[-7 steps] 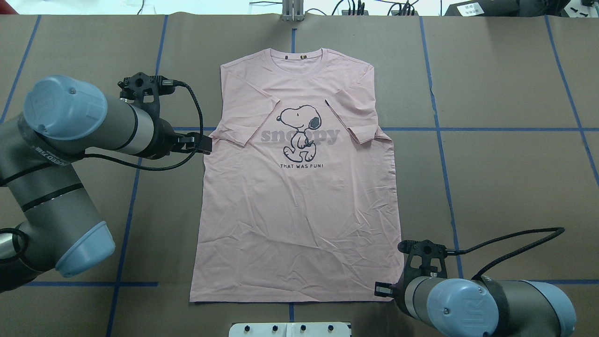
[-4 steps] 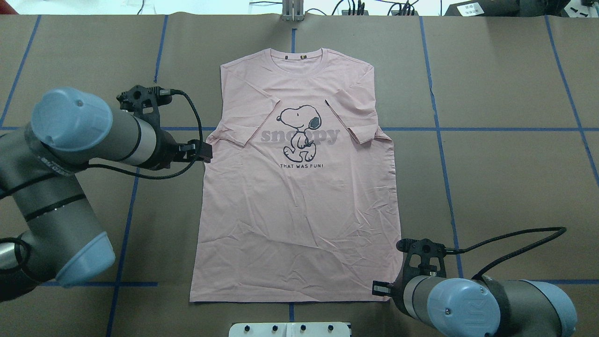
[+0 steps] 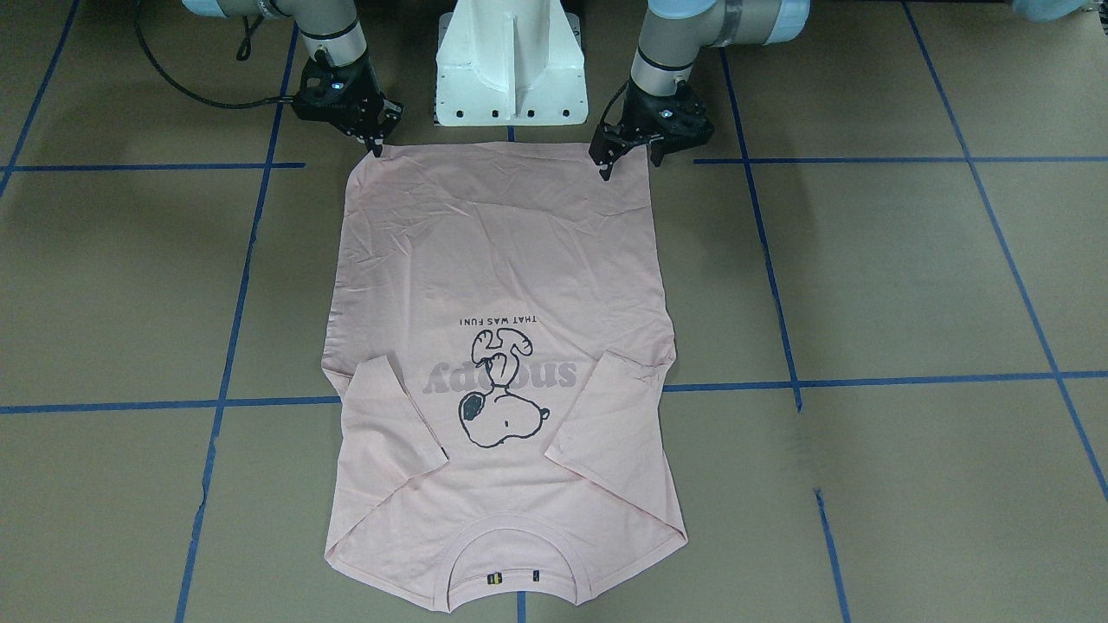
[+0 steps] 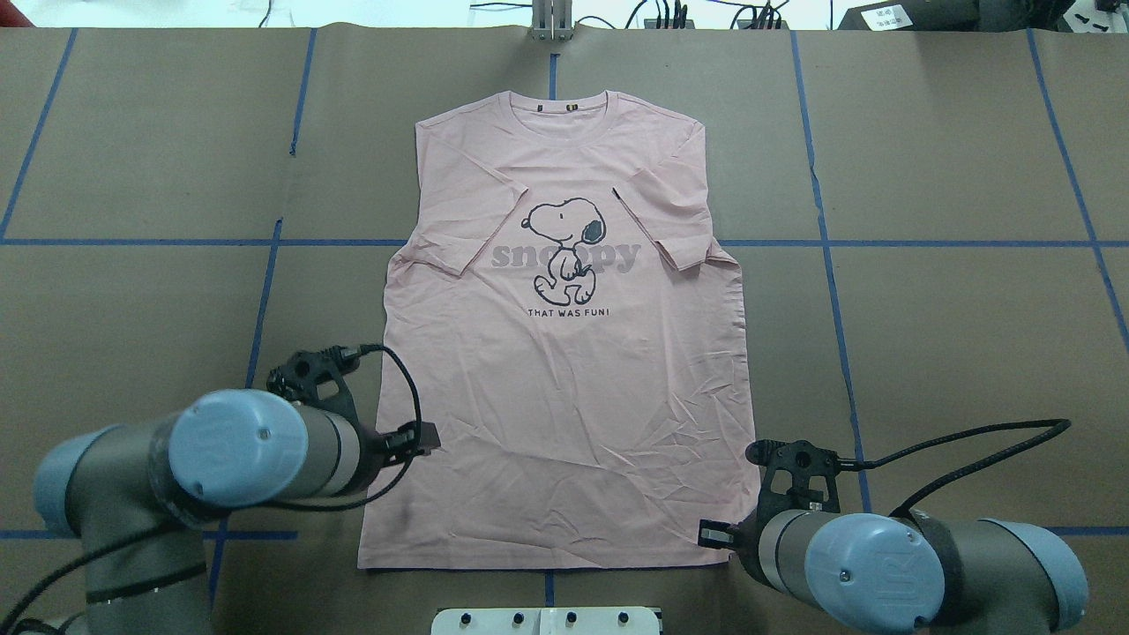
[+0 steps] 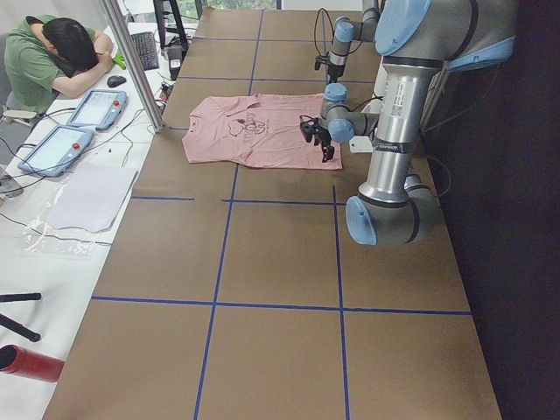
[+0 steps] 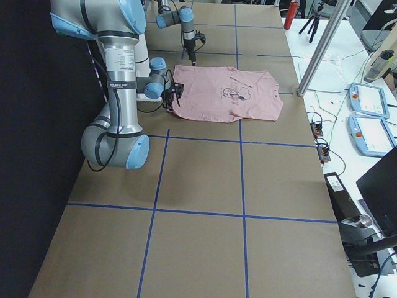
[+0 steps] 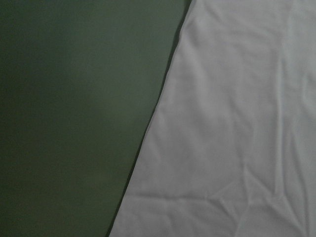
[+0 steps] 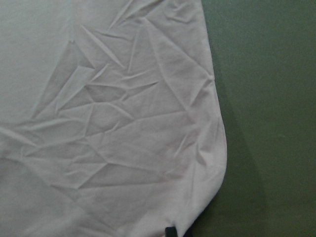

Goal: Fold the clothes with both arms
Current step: 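Grasp the hem corners with both grippers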

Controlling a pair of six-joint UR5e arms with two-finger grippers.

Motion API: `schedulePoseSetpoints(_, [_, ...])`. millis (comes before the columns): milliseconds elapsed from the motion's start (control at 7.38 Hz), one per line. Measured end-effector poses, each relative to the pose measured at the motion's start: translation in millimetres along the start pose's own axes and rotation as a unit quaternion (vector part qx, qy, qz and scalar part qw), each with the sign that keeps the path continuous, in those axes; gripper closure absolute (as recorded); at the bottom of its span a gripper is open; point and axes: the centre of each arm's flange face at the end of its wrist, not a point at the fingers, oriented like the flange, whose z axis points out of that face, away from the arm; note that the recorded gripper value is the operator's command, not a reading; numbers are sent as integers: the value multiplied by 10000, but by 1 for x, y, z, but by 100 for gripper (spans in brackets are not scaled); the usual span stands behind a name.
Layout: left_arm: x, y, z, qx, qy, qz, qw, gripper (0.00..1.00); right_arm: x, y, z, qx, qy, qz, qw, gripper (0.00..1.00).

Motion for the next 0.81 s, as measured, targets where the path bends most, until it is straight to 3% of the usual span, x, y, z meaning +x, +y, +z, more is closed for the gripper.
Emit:
schedulePoseSetpoints(271, [-10,40,6,-84,-251,-130,9996,1,-4,-3,-3,16,-45,26,10000,100])
schedulePoseSetpoints(813, [-30,44,20,-41,-499,-132,9987,4,-5,-5,-3,25,-57,36,10000,100])
